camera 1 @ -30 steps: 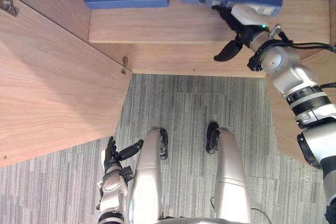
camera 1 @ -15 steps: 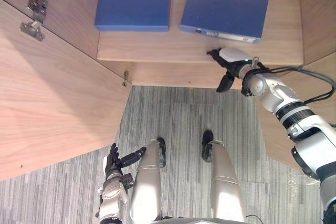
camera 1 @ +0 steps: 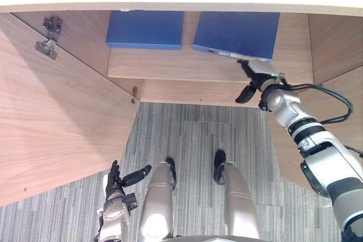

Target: Walk over to the cabinet, pick up the folder, carry it to the office cabinet, place the folder inside the office cabinet, then close the office cabinet door

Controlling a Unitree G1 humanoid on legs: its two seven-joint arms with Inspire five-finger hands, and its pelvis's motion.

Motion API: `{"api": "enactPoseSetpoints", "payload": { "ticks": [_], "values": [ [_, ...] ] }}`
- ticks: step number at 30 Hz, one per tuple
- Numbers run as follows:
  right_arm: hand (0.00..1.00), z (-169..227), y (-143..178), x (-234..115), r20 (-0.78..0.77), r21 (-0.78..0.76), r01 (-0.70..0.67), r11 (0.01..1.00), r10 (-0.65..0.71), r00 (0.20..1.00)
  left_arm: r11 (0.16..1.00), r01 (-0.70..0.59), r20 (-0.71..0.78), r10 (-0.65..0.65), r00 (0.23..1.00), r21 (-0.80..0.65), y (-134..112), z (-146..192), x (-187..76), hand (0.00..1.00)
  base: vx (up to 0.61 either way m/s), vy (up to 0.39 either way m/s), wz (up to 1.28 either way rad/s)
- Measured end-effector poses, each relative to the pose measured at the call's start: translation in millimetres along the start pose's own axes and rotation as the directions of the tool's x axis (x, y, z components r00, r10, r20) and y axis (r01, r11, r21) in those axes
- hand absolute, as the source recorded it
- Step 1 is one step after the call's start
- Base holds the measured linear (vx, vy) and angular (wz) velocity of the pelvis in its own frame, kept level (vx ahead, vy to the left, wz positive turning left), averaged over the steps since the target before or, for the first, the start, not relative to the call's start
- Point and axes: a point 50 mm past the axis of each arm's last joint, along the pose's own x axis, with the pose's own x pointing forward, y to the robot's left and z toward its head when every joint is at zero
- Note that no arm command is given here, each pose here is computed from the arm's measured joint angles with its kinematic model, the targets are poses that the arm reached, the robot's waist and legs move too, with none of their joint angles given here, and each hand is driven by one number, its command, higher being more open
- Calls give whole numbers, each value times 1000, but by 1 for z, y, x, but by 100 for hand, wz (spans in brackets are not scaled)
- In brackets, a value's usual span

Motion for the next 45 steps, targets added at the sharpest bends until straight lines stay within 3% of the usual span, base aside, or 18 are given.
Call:
{"api": "enactPoseSetpoints", "payload": {
  "ticks": [4,11,45],
  "values": [
    [100,3,-12,2,-3,43,108,993,-108,994,1000,-19,-4,19,1000,2,0,-2,0,100,-3,-6,4],
    [100,18,-35,7,32,44,165,985,-166,986,1000,-27,14,27,1000,12,-3,1,1,100,-22,-8,8],
    [100,35,-112,8,98,-147,382,912,-371,923,1000,-16,-9,16,1000,-21,-28,-1,0,100,-5,1,3]
  ]
}}
